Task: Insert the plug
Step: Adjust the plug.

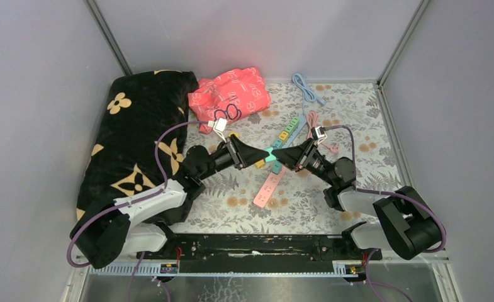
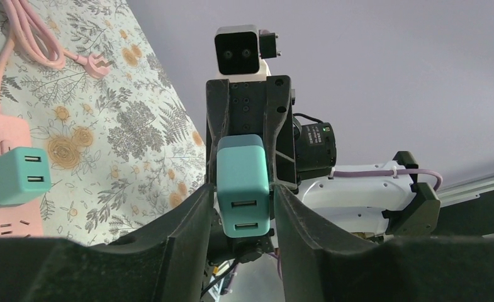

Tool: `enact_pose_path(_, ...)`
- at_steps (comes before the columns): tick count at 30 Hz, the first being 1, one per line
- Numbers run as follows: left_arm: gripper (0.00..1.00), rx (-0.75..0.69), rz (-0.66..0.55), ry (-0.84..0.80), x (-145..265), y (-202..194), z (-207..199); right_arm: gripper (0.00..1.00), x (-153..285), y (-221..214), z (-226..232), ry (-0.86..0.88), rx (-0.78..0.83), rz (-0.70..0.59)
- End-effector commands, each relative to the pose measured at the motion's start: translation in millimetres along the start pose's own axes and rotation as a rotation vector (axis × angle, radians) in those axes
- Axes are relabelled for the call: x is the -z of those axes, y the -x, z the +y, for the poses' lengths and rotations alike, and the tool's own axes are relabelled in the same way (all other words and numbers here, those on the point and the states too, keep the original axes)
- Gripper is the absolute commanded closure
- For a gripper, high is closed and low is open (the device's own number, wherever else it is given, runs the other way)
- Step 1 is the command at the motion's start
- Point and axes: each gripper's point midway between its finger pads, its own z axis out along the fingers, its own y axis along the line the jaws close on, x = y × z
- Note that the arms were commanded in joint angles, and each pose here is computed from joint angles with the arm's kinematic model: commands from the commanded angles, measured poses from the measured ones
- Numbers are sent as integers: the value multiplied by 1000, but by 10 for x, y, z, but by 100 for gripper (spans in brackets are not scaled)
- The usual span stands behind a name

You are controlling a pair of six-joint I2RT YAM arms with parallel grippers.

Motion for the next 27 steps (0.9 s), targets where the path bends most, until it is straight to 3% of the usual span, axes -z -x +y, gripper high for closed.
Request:
enact_pose_path(1, 55, -14, -21, -83, -32, 110, -229, 84, -85, 60, 294, 103, 81, -21)
enact_pose_path(7, 67, 2, -14, -91, -21, 84, -224, 83, -94, 49, 268, 90, 93, -21)
enact_pose_path(12, 85, -6, -5, -82, -9, 71, -225, 79, -74, 30, 220, 70, 106, -21)
enact_pose_path(14, 93, -10, -3, -63, 5, 64, -200, 74, -64, 29, 190, 56, 109, -23)
enact_pose_path(18, 100, -29, -4, -27, 43, 64, -157, 58, -41, 31, 122, 21, 127, -31)
enact_pose_path(27, 100, -161, 18, 168, 153, 117, 63, 28, 36, 7, -79, -103, 205, -19)
